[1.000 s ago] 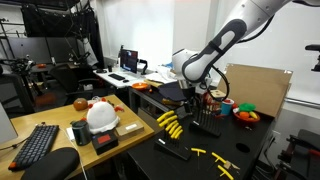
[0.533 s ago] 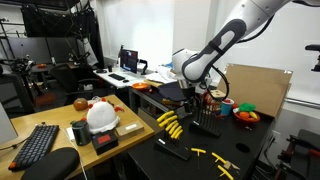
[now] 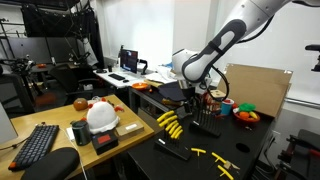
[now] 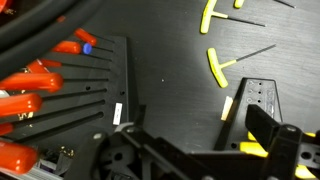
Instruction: Pick up the yellow object tool and put on the table
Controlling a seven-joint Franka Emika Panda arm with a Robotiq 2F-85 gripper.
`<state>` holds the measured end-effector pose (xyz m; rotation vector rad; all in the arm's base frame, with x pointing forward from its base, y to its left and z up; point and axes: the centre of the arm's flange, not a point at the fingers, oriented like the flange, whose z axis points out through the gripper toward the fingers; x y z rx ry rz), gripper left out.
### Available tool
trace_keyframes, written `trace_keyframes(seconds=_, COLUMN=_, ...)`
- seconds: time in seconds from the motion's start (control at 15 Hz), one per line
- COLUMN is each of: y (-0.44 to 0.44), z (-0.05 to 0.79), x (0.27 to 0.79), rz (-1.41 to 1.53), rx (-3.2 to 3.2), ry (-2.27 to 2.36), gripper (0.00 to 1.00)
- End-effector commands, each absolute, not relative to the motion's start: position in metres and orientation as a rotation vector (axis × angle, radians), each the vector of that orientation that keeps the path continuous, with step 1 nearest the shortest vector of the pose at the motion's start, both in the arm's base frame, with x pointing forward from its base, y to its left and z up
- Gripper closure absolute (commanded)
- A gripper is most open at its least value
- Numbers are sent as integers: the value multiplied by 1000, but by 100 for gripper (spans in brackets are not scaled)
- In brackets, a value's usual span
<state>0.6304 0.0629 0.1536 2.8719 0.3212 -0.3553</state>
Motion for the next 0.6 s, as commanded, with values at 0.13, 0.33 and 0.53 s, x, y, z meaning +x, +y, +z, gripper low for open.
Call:
trace_keyframes(seconds=0.13, y=69, z=146, x=621, rz=-365, rx=2878, ry=358, gripper=0)
trace_keyframes(seconds=0.33, y=74, z=140, x=609, rz=-369, rx=2901, ry=394, gripper=0)
trace_keyframes(seconds=0.53, y=80, z=135, x=593, rz=-332, rx=2927, ry=440, gripper=0)
